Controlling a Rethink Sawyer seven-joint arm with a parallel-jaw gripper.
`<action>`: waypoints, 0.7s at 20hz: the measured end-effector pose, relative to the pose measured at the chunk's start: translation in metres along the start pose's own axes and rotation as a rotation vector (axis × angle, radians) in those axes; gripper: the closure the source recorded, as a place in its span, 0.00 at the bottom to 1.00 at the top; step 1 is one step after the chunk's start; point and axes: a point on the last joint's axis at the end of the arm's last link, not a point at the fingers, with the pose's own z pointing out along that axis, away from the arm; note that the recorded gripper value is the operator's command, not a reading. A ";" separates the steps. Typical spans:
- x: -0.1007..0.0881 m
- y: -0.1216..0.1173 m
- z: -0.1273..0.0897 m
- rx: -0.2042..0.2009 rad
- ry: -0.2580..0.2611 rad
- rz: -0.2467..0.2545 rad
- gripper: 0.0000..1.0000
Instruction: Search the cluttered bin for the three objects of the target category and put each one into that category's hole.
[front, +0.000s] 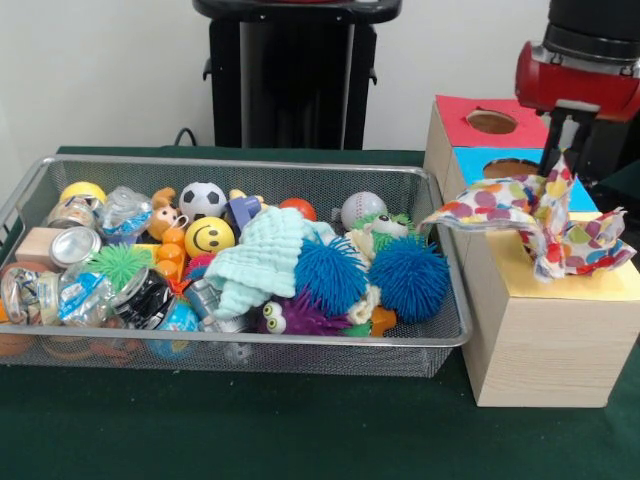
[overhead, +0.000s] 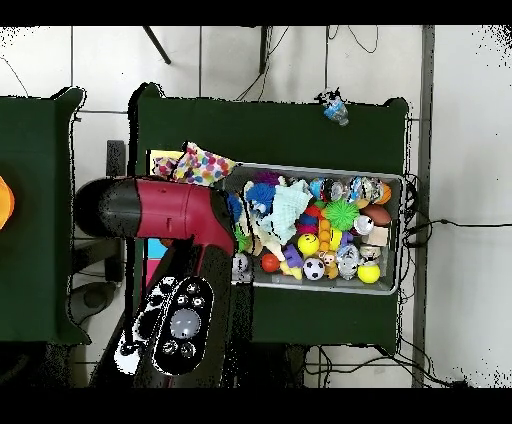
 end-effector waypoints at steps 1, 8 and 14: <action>-0.001 0.005 -0.004 -0.002 -0.004 -0.004 1.00; -0.003 0.026 -0.026 -0.014 -0.005 -0.019 1.00; -0.018 0.029 -0.019 -0.019 -0.022 -0.016 1.00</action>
